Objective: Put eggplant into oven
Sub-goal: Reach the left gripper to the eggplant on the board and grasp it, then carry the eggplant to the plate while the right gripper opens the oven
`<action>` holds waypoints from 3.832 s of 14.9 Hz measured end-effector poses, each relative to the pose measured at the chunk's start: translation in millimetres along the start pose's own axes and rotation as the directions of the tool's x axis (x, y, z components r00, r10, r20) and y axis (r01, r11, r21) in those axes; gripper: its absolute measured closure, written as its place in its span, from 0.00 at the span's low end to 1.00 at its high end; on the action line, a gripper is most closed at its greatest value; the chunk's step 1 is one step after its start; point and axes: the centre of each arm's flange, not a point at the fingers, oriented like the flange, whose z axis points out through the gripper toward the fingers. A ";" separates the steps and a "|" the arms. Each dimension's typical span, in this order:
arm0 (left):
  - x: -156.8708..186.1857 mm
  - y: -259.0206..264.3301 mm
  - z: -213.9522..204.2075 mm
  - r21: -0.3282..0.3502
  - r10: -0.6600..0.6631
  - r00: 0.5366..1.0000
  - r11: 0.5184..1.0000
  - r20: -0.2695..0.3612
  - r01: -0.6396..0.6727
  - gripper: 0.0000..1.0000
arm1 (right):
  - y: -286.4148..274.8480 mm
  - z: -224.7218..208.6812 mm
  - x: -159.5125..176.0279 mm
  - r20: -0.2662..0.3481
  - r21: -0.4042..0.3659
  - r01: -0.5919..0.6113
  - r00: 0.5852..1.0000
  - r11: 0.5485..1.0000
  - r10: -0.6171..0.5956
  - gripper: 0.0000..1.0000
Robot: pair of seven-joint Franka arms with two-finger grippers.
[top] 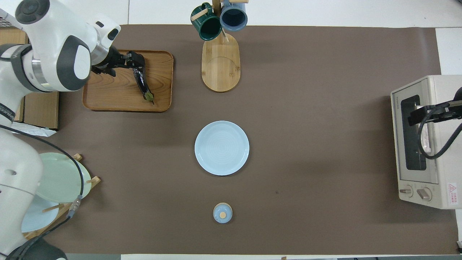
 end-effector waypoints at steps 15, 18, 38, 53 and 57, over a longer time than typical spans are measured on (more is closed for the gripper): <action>-6.7 -5.7 49.8 0.013 -0.002 0.994 1.000 -0.105 0.003 0.20 | 43.0 122.2 -20.6 0.045 -0.214 -0.072 0.995 0.974 0.084 0.99; -8.7 4.2 48.6 0.010 -0.002 0.994 1.000 -0.110 0.003 0.26 | 38.9 124.0 -19.6 0.054 -0.242 -0.047 0.997 0.969 0.061 0.99; -163.0 194.0 -78.2 0.005 -0.087 0.996 0.996 0.002 0.087 0.62 | -46.1 204.3 -5.6 -0.008 -0.124 -0.013 1.000 0.992 0.012 0.99; -287.8 245.3 48.6 0.006 0.055 0.998 0.998 -0.002 -0.055 0.62 | -63.7 285.1 -7.9 -0.084 -0.087 -0.027 0.996 0.996 0.020 0.99; -285.9 243.3 48.6 0.004 0.045 0.999 0.999 -0.006 -0.045 0.44 | -66.7 294.4 -5.5 -0.087 -0.081 -0.074 0.994 0.994 0.067 0.99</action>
